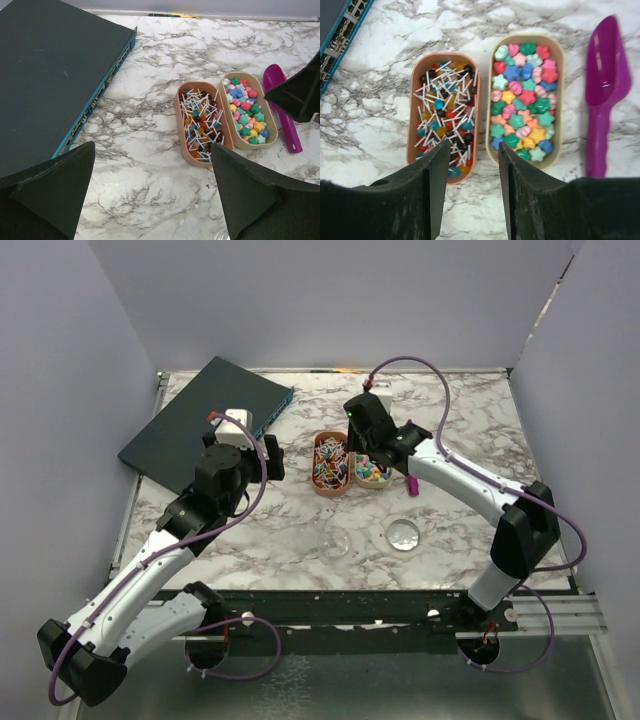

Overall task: Pack the candies
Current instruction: Move the storage box to the center of the board, then pick up the spatula from the center of the board.

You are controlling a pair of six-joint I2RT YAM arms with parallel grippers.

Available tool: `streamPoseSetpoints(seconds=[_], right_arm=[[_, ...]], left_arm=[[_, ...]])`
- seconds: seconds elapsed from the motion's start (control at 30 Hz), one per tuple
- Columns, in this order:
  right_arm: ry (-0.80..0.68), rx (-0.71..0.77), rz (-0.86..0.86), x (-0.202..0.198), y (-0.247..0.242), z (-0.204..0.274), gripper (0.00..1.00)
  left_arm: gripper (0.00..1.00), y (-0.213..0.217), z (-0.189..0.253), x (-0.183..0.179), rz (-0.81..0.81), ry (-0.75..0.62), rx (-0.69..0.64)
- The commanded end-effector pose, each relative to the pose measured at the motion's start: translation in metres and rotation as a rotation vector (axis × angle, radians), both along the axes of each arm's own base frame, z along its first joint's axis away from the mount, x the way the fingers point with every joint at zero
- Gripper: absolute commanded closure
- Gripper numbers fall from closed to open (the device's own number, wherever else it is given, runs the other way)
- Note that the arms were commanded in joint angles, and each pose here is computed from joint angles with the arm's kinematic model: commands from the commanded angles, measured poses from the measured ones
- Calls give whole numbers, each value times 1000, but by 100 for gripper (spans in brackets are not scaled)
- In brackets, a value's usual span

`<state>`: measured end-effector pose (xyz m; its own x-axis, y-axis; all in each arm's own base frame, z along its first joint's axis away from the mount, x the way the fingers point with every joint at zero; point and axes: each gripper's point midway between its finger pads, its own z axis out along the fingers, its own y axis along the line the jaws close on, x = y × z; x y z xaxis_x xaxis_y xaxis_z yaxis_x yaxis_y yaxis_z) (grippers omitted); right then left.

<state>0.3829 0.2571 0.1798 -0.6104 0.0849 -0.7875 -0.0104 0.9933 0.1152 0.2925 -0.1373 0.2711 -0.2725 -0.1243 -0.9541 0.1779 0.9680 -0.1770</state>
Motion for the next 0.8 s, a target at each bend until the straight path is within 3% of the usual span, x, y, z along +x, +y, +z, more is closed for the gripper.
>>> streamPoseSetpoints(seconds=[0.0,0.17,0.27,0.5,0.77], right_arm=[[-53,-132,-36,-7,-44,23,51],[-28,-213,-87,-18,-91,18,51],[22,-178,-115,-26,-127,1,46],[146,-81,-150,-28,-152,-50,40],[251,11,-128,-18,-145,-99,34]], left_arm=[[1,1,1,-1,4,-3,-1],[1,2,5,-4,0,-16,-8],[1,2,7,-5,-3,-22,-15],[1,1,8,-5,-8,-22,-17],[1,0,8,-6,-14,-21,-18]])
